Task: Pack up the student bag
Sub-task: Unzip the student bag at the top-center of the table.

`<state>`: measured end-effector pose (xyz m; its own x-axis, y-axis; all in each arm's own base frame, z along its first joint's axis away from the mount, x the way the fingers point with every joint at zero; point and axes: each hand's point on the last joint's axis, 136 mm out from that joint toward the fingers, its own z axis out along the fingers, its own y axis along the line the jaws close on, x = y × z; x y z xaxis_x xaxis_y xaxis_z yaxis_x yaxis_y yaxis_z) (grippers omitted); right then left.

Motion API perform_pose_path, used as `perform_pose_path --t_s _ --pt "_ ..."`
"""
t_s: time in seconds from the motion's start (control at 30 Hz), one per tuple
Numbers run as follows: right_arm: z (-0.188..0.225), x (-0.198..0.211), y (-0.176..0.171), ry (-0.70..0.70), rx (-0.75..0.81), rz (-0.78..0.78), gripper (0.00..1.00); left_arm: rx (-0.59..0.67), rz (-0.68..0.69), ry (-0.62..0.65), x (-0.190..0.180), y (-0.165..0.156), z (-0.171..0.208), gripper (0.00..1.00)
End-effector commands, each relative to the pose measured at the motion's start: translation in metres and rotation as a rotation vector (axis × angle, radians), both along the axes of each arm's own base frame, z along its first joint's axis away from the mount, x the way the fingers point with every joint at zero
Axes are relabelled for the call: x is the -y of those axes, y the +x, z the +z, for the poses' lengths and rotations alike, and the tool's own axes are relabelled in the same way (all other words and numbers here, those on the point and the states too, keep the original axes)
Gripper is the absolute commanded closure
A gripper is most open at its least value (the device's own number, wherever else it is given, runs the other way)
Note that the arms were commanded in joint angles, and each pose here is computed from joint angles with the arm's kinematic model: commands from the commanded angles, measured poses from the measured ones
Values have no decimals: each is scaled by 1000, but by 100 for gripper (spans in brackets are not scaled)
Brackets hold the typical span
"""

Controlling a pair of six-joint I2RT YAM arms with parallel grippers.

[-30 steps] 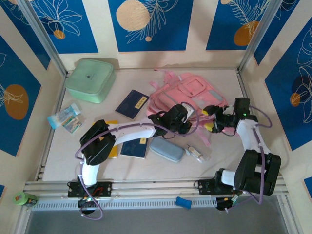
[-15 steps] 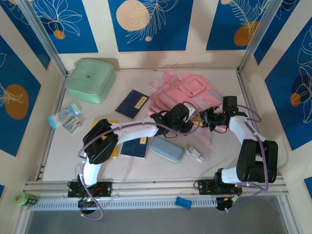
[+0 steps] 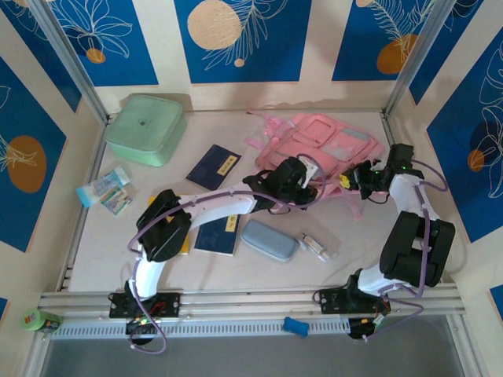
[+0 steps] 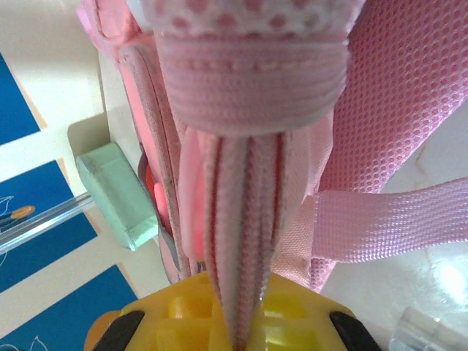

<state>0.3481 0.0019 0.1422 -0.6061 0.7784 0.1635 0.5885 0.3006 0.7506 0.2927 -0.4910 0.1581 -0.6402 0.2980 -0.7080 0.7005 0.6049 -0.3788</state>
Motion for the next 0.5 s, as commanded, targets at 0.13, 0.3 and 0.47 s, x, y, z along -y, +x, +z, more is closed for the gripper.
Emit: perform_pose_path --t_s 0.13,0.3,0.47 --pt "20 29 21 -92 90 18 100 -83 53 24 -66 1 -5 100" --pt "17 9 14 -88 77 66 80 -70 32 26 -62 0 2 100" --pt "20 -19 -14 -45 40 103 41 -60 18 -48 -41 4 17 100"
